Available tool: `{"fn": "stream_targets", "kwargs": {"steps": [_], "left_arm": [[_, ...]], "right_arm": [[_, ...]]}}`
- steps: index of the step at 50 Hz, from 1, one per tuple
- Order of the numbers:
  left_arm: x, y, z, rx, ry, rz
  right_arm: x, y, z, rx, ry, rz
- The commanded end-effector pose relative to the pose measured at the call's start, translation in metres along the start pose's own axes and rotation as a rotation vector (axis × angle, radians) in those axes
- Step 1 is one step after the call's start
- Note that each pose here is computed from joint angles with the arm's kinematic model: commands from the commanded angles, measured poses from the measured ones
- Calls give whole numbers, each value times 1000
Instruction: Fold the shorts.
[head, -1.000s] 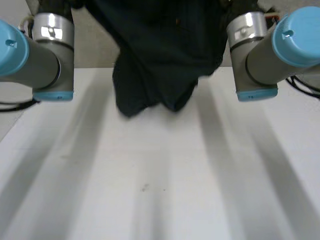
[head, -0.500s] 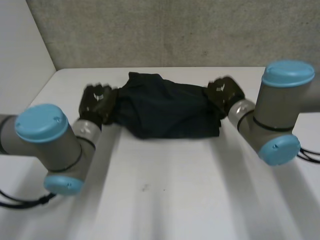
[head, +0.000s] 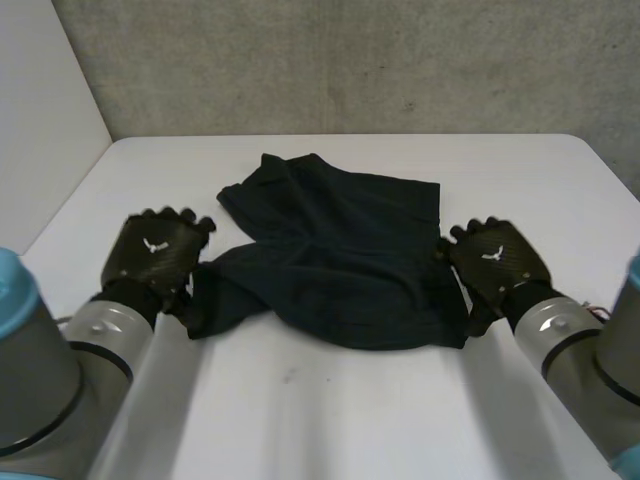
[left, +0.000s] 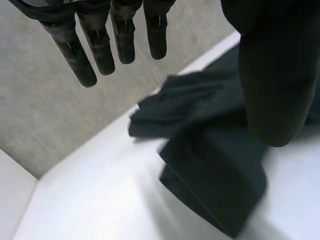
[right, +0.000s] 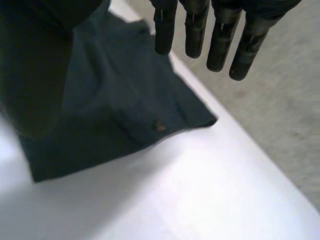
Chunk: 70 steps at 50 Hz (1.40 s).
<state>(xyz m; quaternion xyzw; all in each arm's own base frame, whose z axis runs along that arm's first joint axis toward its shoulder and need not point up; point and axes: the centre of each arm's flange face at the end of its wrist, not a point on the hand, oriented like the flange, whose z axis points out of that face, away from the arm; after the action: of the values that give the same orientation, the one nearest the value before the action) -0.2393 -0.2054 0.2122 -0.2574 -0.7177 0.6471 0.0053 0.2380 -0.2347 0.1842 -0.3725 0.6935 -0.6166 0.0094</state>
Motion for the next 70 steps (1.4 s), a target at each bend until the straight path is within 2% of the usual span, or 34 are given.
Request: {"fn": "stream_targets", "kwargs": {"steps": [1,5,9,10,16,21,33,40,43,51,56,59,63,70], "left_arm": [[-13,-19,6,76,6,-17],[-13,-20,12,81,72,-33],[-15,-7,21,-4,119,-47],[-17,5,29,-59,131,-57],[-20,19,55,-110,131,-60],[-15,33,82,-143,147,-62],[-4,49,107,-168,172,-65],[1,44,102,-154,190,-54],[-1,23,91,-109,187,-49],[-9,-36,54,48,171,-37],[-6,-65,34,136,183,-29],[-6,-73,27,159,182,-29],[-6,-74,25,157,181,-31],[-4,-74,22,157,186,-30]], "right_arm": [[12,-21,-14,77,44,126],[10,-20,-19,44,25,222],[0,-13,-26,-35,-32,273],[-1,-12,-26,-41,-33,272],[-13,7,-16,-100,-66,260],[-21,25,-8,-143,-79,172],[-24,37,-4,-148,-53,121],[-26,39,-2,-137,-48,125],[-28,37,-1,-111,-44,134],[-38,32,7,-77,-62,276],[-61,35,12,-91,-121,320],[-68,40,16,-96,-115,315],[-67,50,29,-87,-38,289],[-49,48,41,-28,111,154]]}}
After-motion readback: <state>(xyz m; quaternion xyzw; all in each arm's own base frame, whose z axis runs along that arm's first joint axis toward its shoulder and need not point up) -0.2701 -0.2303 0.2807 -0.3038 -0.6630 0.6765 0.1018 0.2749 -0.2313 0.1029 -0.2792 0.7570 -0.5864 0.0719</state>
